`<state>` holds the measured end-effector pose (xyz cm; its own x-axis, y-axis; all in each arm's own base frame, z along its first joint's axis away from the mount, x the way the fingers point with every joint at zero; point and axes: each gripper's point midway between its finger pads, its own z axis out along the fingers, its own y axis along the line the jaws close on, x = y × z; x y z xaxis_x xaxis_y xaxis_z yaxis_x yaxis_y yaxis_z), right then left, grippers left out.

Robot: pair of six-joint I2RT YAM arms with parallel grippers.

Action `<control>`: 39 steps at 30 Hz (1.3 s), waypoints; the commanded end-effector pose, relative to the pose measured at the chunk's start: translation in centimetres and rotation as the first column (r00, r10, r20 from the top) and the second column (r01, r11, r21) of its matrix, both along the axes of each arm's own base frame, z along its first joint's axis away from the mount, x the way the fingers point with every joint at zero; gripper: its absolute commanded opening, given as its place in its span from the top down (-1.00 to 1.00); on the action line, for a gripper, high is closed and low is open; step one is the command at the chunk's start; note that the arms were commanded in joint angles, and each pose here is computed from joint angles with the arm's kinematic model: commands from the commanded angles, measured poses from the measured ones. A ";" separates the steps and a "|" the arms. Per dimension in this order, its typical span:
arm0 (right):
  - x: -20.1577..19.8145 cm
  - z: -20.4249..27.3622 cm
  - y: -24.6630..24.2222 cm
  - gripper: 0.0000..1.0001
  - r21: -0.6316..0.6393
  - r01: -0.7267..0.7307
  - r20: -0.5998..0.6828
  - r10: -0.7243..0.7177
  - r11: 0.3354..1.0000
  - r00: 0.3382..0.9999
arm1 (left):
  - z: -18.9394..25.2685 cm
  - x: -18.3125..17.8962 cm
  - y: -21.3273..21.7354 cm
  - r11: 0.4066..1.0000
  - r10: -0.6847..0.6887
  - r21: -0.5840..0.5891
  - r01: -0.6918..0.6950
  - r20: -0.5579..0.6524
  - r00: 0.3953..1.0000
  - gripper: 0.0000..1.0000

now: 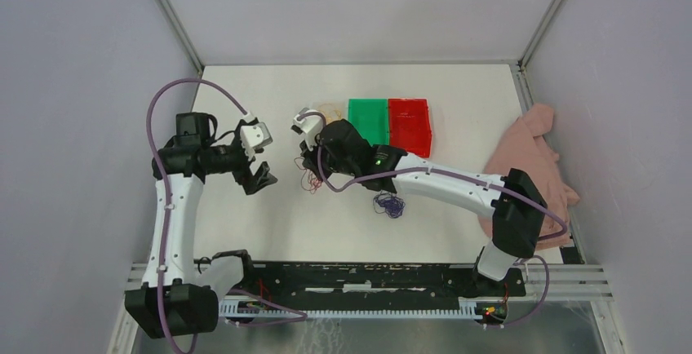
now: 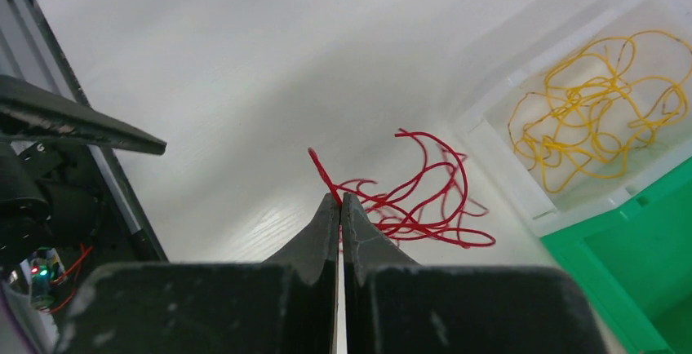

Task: Untangle the cables
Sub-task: Untie the cable.

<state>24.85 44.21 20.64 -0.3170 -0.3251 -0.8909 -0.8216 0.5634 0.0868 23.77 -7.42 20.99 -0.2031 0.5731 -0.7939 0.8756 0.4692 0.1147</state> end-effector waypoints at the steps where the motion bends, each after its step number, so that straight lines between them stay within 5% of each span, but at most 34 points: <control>1: -1.6 3.7 0.4 0.99 0.048 -0.044 -0.045 0.046 0.998 0.998 | 3.4 -3.1 -3.0 0.979 -0.148 -0.136 0.155 0.056 0.987 -0.94; 24: -6.3 8.4 3.6 0.99 0.219 -0.173 -0.244 0.225 0.960 0.943 | 2.6 -4.7 -5.1 0.948 -0.152 -0.266 0.175 0.105 0.983 -0.56; 31: -6.5 9.3 3.5 0.99 0.241 -0.169 -0.241 0.228 0.956 0.943 | 2.6 -4.0 -5.1 0.949 -0.120 -0.279 0.146 0.108 0.987 -0.12; 35: -6.6 9.9 3.2 0.93 0.256 -0.162 -0.234 0.224 0.953 0.946 | 2.8 -3.6 -4.8 0.957 -0.103 -0.258 0.134 0.128 0.986 0.67; 39: -6.6 10.5 2.5 0.82 0.282 -0.150 -0.220 0.216 0.948 0.951 | 3.4 -3.3 -4.4 0.965 -0.092 -0.227 0.131 0.176 0.980 0.94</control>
<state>18.49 47.12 26.71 -0.5285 -0.2727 -0.8039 -0.8269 0.3797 0.4148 20.13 -11.69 22.67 -0.0687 0.3881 -0.9190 0.9137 0.3944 0.0983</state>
